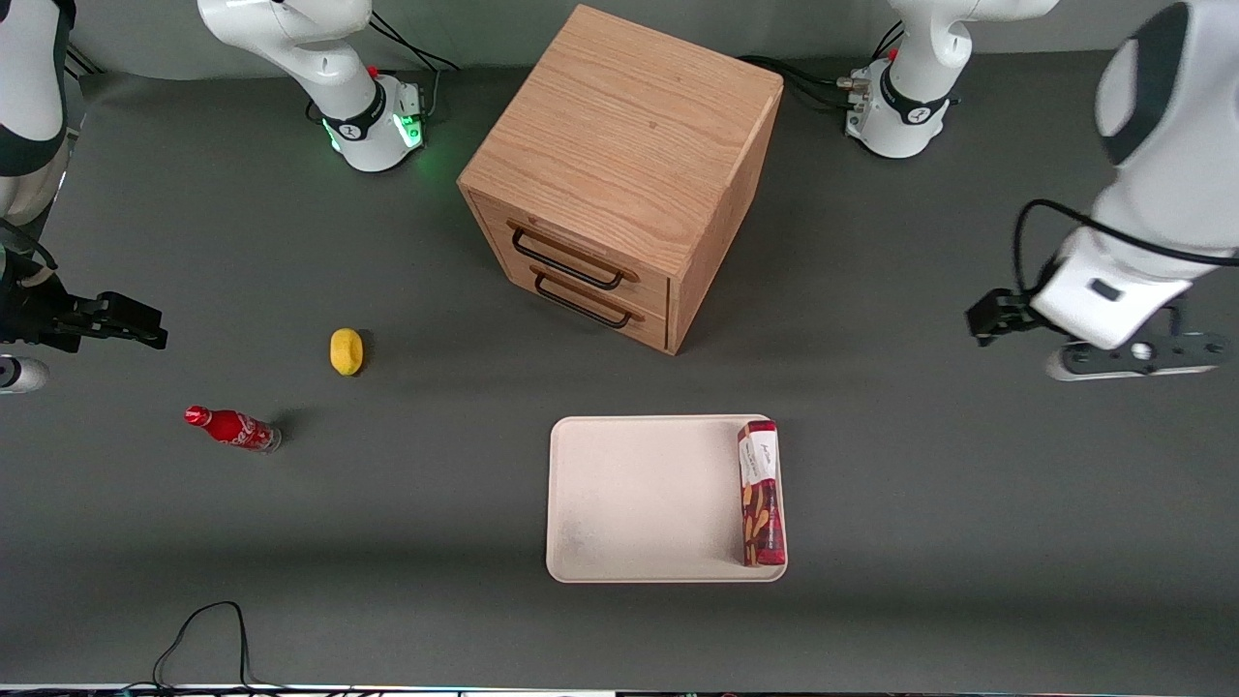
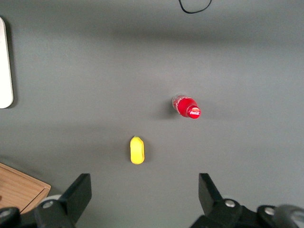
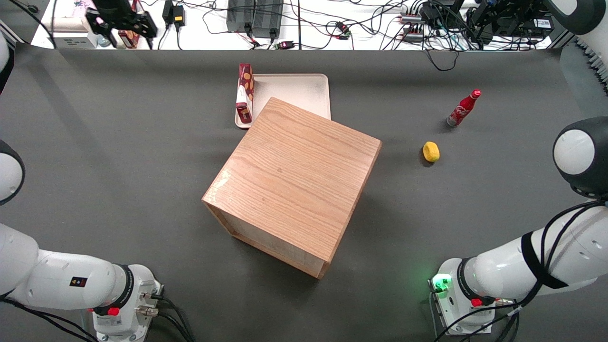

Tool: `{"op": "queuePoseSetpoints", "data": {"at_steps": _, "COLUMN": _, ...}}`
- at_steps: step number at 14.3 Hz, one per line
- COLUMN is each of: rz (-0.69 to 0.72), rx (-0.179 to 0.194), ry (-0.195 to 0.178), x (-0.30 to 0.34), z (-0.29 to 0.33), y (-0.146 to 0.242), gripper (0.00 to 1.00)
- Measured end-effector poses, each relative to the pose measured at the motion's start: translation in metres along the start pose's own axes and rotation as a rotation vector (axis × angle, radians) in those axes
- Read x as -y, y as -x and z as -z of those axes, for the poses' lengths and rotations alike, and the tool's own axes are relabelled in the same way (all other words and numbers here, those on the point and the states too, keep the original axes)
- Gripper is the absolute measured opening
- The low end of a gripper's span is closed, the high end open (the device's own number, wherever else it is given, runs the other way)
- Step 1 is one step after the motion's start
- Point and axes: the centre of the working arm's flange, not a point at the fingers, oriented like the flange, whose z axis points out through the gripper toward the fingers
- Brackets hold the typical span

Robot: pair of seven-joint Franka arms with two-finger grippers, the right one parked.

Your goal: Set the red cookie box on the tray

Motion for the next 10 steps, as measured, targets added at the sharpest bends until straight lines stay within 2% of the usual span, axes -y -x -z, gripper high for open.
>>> {"op": "queuePoseSetpoints", "data": {"at_steps": 4, "rz": -0.012, "rx": -0.037, "ry": 0.050, "x": 0.069, "z": 0.013, "y": 0.005, "gripper": 1.00}}
{"op": "queuePoseSetpoints", "data": {"at_steps": 7, "rz": 0.002, "rx": -0.069, "ry": 0.058, "x": 0.084, "z": 0.019, "y": 0.012, "gripper": 1.00}}
{"op": "queuePoseSetpoints", "data": {"at_steps": 10, "rz": 0.007, "rx": -0.072, "ry": 0.061, "x": 0.086, "z": 0.020, "y": 0.013, "gripper": 1.00}}
